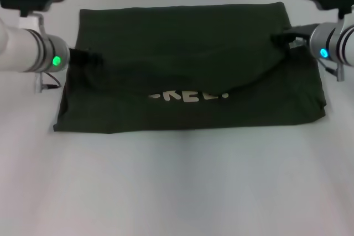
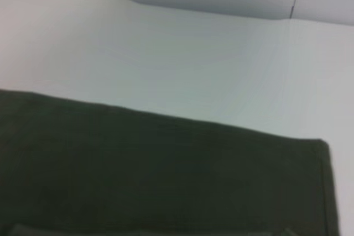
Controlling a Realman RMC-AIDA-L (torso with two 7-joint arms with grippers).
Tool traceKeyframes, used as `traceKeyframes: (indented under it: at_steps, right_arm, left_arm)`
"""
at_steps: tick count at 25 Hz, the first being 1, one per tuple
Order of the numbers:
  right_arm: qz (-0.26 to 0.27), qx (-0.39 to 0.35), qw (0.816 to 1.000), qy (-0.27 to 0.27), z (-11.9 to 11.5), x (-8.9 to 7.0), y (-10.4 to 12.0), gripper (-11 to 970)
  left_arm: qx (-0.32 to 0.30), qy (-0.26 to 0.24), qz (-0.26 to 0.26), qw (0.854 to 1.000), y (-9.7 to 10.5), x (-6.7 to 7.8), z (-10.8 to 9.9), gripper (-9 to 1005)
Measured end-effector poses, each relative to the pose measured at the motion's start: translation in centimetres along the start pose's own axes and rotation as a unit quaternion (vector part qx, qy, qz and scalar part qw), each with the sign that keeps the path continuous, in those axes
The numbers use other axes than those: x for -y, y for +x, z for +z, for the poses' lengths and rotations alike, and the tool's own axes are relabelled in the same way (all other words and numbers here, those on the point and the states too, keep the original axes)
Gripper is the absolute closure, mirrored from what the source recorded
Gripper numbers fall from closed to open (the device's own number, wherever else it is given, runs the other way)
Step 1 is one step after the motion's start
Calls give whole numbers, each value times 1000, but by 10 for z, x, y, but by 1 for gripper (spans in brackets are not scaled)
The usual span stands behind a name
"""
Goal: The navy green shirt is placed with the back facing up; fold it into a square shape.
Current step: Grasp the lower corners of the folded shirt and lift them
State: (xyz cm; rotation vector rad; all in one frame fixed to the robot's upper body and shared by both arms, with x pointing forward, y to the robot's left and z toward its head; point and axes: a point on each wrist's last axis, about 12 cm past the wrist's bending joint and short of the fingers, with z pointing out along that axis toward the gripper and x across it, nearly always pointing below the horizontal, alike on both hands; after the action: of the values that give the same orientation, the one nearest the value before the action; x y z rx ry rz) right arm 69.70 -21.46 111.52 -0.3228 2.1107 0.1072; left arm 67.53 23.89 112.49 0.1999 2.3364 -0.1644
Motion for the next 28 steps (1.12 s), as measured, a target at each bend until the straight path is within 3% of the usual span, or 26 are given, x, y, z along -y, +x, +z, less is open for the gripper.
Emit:
traceKeyframes:
  at_steps: [2,6,13,17,21,25,28]
  right_arm:
    - [7,13,1000,-4,-5,5,-7,765]
    - [40,34,998,-41,-22,16,-20,604]
    - [122,21,983,-136,-44,31,-5,372]
    - [156,7,972,-175,-54,34,17,236]
    - [179,0,963,-199,-60,37,27,55]
    - [187,1,961,-204,-63,41,28,31]
    - [187,1,961,-205,-64,41,28,19]
  left_arm:
    - [5,1,-24,1000,-3,-8,-8,852]
    - [50,-1,-70,996,-1,-25,-34,674]
    - [66,34,-126,989,34,-48,-44,398]
    - [39,75,-151,985,64,-58,-44,335]
    - [-4,125,-221,967,87,-78,-49,273]
    - [-28,148,-259,954,96,-91,-49,226]
    - [-34,154,-259,953,98,-88,-46,227]
